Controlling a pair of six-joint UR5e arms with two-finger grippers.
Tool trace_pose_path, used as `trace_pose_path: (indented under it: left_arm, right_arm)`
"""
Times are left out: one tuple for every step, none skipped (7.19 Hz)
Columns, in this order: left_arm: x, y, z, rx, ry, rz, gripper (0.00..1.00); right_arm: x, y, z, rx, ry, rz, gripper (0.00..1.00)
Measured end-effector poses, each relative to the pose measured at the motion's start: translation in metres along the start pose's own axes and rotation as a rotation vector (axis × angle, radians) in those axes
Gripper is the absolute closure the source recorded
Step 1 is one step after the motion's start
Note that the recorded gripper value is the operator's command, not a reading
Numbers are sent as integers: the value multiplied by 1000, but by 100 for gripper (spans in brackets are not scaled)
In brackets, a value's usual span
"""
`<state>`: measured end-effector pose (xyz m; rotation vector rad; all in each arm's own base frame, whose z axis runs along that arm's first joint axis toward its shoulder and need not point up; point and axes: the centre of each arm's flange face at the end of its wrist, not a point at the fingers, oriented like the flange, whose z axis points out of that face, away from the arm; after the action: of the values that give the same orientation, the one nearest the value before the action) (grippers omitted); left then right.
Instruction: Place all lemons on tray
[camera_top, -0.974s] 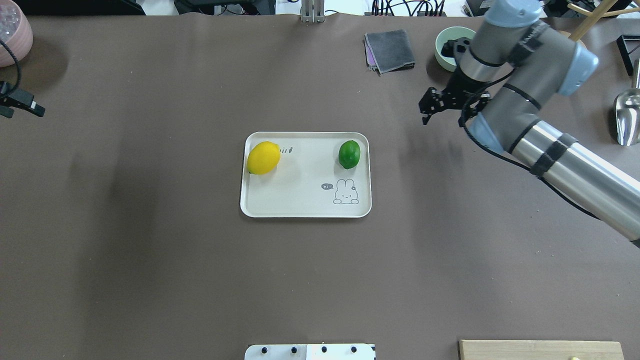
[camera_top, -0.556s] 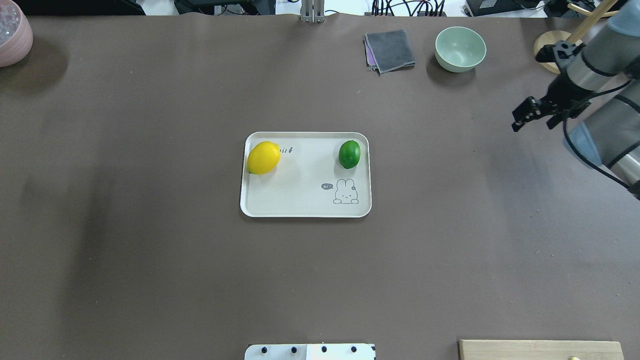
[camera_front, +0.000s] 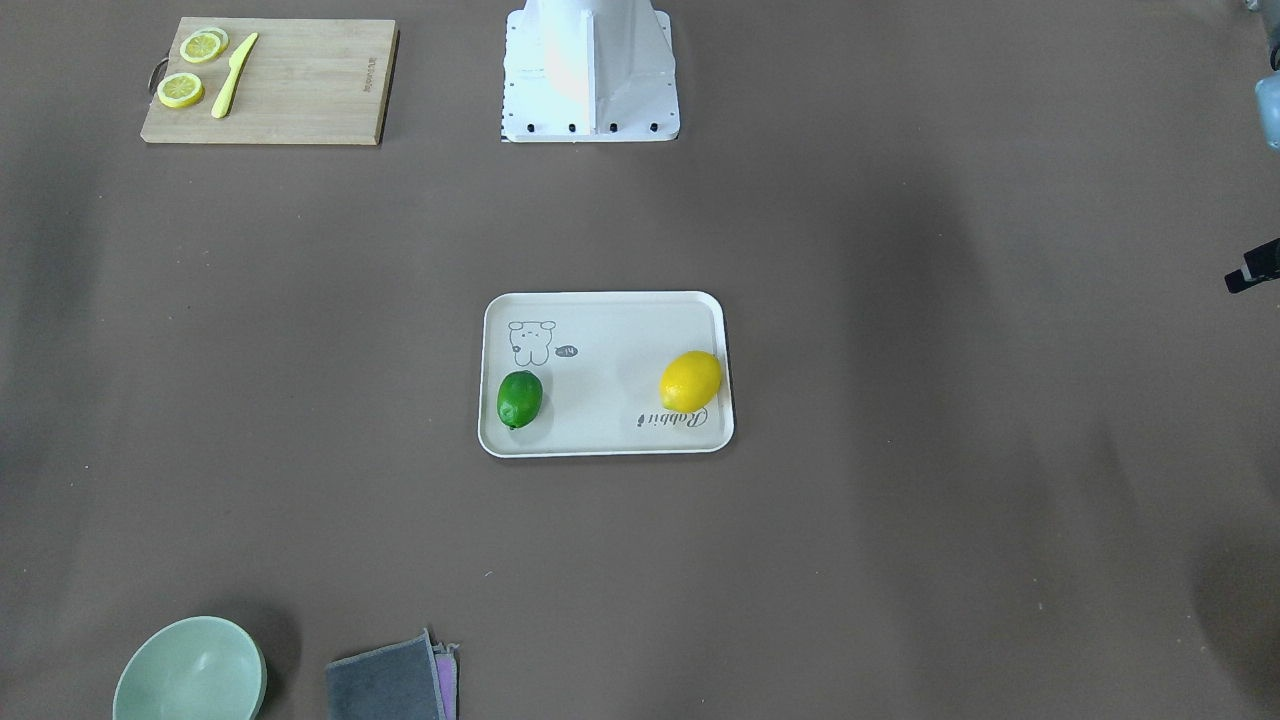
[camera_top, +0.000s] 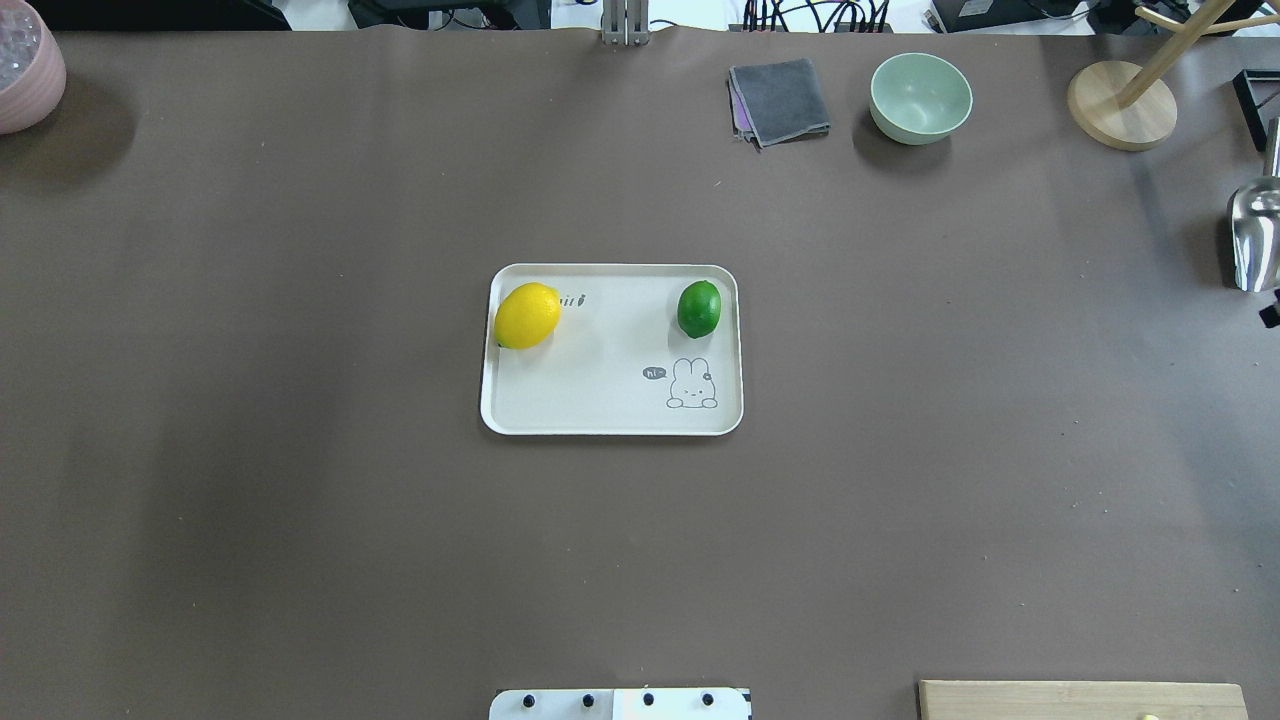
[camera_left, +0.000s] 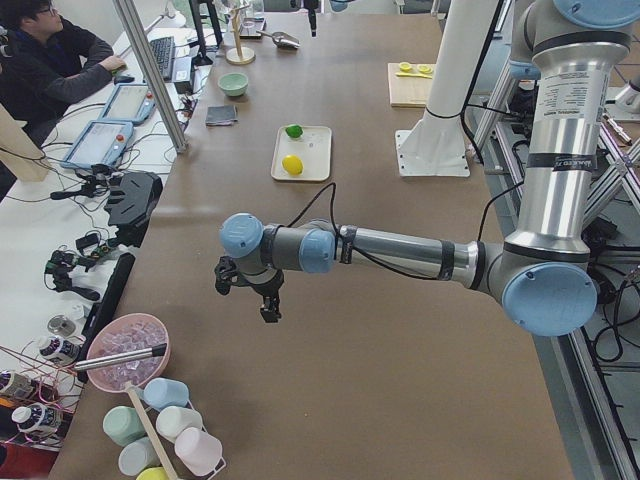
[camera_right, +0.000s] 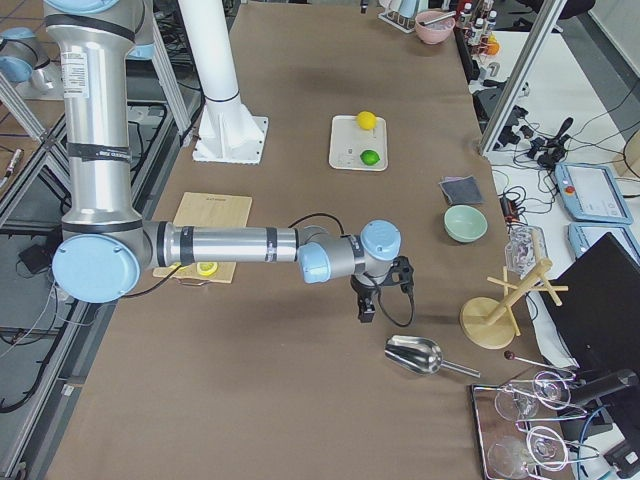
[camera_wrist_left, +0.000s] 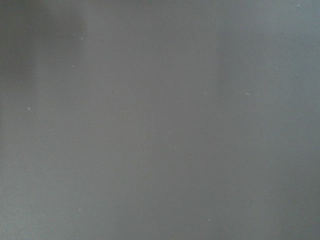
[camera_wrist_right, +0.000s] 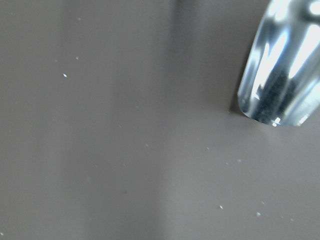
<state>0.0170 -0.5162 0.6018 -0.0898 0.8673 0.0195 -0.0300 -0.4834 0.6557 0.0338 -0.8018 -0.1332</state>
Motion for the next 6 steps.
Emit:
trace_pose_path:
  left_arm:
    - [0,1,-1,1,-10,1,3]
    - [0,0,0,1,-13,1,3]
    - [-1,-1,0,0,-14,0,3]
    - [0,-1,0,0,-13,0,3]
    - [0,-2,0,0,-13,1,3]
    - [1,-3,0,1,-12,2,3]
  right_arm:
    - [33,24,-11,15,9,13,0]
    - [58,42,-19,19,21,38,0]
    - [68,47,-24,16,30,80,0]
    - [63,39,-31,18,30,126,0]
    - [54,31,-35,22,28,158,0]
    - [48,27,-38,25,26,172,0]
